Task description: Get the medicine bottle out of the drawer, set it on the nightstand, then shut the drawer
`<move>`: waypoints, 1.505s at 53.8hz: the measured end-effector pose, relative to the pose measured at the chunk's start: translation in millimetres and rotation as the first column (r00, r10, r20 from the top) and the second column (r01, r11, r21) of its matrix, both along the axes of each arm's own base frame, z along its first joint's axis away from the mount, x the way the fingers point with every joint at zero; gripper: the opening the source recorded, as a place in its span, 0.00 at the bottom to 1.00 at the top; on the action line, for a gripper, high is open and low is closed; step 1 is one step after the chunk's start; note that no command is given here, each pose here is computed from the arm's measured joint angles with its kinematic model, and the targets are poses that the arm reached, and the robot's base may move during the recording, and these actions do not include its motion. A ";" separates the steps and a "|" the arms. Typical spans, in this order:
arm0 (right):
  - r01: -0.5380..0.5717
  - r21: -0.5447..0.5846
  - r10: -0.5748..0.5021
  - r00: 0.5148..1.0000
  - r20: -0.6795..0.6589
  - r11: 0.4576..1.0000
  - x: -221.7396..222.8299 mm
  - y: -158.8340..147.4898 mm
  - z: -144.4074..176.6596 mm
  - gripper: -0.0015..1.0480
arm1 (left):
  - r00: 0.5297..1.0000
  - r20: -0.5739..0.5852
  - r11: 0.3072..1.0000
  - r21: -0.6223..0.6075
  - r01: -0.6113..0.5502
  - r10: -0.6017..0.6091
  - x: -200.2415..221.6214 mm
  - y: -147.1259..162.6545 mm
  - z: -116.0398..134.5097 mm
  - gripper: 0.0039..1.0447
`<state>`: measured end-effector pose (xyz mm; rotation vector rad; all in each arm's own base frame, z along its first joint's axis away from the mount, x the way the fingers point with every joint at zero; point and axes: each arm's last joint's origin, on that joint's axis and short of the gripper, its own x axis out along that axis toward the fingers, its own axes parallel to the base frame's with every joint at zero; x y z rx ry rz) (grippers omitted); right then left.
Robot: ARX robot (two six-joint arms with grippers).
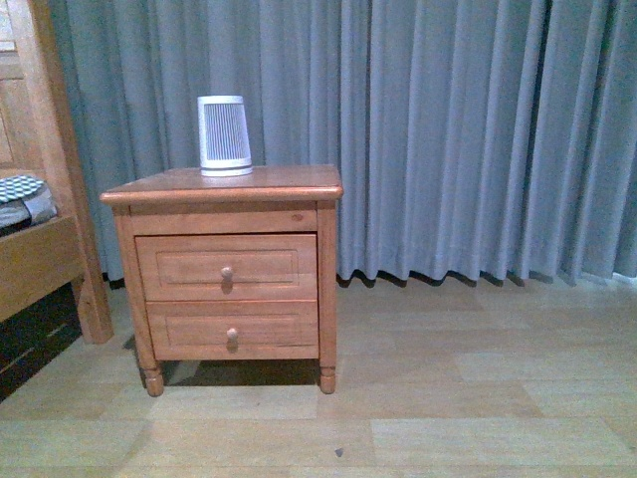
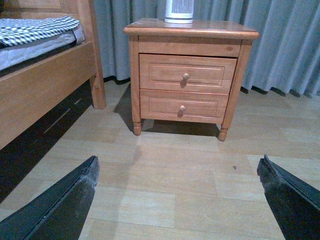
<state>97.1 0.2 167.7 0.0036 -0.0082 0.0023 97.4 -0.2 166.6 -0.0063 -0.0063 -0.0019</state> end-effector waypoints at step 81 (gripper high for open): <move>0.000 0.000 0.000 1.000 0.000 1.000 0.0 0.0 0.0 0.93 | 1.000 0.000 1.000 0.000 0.000 0.000 0.0 0.0 0.0 0.94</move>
